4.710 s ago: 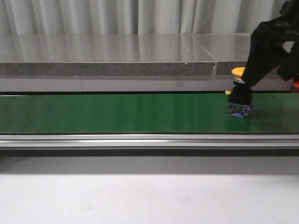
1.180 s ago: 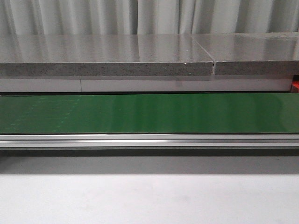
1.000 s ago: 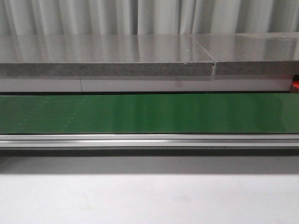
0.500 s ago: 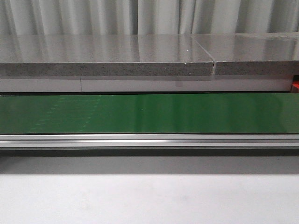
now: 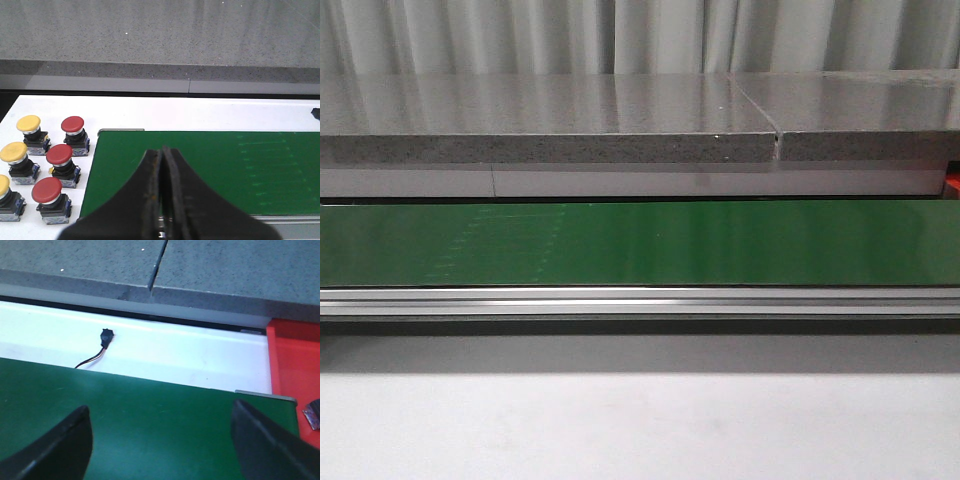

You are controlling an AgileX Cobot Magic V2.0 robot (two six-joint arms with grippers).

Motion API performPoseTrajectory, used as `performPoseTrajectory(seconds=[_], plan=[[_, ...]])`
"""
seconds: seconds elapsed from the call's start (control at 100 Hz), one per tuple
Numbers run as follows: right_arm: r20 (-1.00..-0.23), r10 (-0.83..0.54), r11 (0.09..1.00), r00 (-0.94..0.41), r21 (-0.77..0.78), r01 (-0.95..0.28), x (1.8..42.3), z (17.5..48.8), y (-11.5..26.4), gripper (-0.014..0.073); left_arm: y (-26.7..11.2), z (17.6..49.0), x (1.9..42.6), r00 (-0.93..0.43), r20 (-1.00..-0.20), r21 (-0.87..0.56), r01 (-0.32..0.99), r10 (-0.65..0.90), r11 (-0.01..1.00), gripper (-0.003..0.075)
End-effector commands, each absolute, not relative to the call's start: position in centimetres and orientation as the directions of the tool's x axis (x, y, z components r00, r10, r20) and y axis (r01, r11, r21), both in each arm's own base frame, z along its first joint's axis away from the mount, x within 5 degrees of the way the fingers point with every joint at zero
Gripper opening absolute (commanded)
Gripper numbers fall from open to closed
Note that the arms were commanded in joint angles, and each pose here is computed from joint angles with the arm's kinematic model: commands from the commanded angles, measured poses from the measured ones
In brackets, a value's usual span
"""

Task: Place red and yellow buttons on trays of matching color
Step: 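Raise the empty right gripper back over the conveyor end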

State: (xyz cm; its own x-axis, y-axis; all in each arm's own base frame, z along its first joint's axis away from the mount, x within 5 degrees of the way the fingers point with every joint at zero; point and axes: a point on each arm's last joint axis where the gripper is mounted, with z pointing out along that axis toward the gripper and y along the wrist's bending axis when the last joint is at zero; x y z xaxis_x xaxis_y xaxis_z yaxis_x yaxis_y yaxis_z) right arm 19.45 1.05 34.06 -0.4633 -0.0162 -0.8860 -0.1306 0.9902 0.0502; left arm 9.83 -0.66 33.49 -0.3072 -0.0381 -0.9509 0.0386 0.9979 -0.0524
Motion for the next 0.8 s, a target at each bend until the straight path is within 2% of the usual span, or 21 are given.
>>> performPoseTrajectory(seconds=[0.0,0.28,0.4,0.79], plan=[[-0.924,-0.015,0.991,-0.382,0.038,-0.13,18.6,35.4,1.1,0.0464,-0.8,35.0,10.0,-0.211,-0.976,-0.062,0.058,-0.048,0.996,-0.0019],[-0.919,-0.019,0.989,-0.395,0.04,-0.139,17.5,34.9,1.2,0.006,-0.8,35.0,10.0,-0.211,-0.976,-0.062,0.058,-0.048,0.996,-0.0019],[-0.919,-0.019,0.989,-0.395,0.04,-0.139,17.5,34.9,1.2,-0.0071,-0.8,35.0,10.0,-0.211,-0.976,-0.062,0.058,-0.048,0.996,-0.0019],[-0.917,-0.019,0.989,-0.399,0.041,-0.141,17.5,34.9,1.2,-0.0067,-0.8,35.0,10.0,-0.211,-0.976,-0.062,0.058,-0.048,0.996,-0.0019]])
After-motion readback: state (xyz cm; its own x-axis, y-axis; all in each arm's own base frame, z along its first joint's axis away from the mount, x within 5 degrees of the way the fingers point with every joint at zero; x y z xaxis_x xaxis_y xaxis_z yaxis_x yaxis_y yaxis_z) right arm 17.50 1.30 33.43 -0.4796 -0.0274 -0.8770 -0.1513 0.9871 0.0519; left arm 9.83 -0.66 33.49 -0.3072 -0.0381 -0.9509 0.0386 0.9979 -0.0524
